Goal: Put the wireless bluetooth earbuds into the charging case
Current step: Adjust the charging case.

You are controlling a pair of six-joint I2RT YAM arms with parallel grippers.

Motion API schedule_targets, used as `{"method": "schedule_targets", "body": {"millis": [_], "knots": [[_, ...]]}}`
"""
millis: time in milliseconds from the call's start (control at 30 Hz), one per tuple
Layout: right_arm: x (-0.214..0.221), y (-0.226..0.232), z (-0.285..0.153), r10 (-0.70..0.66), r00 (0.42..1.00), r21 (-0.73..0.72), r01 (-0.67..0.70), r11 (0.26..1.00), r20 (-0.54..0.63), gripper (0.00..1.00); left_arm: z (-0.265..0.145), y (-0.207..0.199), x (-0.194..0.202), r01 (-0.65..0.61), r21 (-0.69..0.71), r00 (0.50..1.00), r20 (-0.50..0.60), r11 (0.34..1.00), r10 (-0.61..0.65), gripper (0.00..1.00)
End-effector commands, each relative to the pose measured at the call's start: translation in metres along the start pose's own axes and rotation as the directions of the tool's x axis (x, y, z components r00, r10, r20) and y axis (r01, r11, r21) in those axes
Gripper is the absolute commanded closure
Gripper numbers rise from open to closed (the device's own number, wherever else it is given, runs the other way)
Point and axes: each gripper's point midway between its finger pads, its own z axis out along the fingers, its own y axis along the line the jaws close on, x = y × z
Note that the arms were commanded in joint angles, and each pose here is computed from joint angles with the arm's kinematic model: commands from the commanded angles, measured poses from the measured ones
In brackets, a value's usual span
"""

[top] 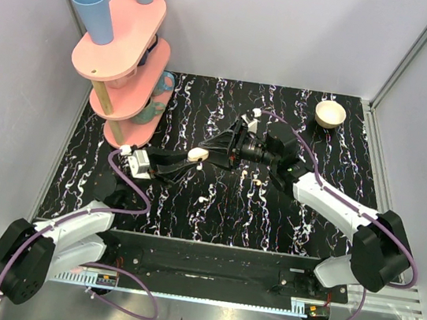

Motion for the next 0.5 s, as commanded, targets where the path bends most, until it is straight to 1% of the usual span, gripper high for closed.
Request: {"method": "schedule_targets", "body": {"millis": [0,67,100,300,367,400,433,467], "knots": [[0.0081,0.0262,-0.0078,-0.064,0.998,-0.068,0.063,0.996,-0.008,0.45,0.0051,-0.0073,-0.0637,-0.180,0.010,0.957,0.232,0.984,0.173,1.00],[0.0078,0.0275,-0.0088,-0.071,0.997,-0.069,0.071,0.995,-0.004,0.56,0.0054,-0.0065,-0.0635,-0.178,0.007,0.958,0.230,0.984,0.172,1.00],[0.0087,0.0267,-0.0086,-0.073,0.997,-0.068,0.073,0.995,-0.007,0.60,0.0059,-0.0071,-0.0615,-0.170,0.013,0.961,0.222,0.985,0.163,1.00],[0.0086,0.0278,-0.0091,-0.089,0.996,-0.066,0.089,0.994,-0.003,0.65,0.0076,-0.0050,-0.0601,-0.156,0.009,0.966,0.209,0.988,0.150,1.00],[0.0086,0.0277,-0.0093,-0.090,0.996,-0.064,0.090,0.994,-0.002,0.66,0.0081,-0.0052,-0.0599,-0.154,0.012,0.967,0.206,0.988,0.149,0.96],[0.0083,0.0274,-0.0090,-0.094,0.996,-0.062,0.094,0.994,-0.002,0.68,0.0085,-0.0046,-0.0586,-0.139,0.011,0.970,0.200,0.990,0.134,0.90],[0.0082,0.0267,-0.0089,-0.095,0.995,-0.060,0.095,0.994,-0.002,0.69,0.0086,-0.0044,-0.0596,-0.135,0.009,0.971,0.202,0.991,0.131,0.86],[0.0086,0.0262,-0.0086,-0.093,0.996,-0.057,0.093,0.994,-0.002,0.69,0.0086,-0.0043,-0.0590,-0.132,0.009,0.972,0.200,0.991,0.127,0.85]]}}
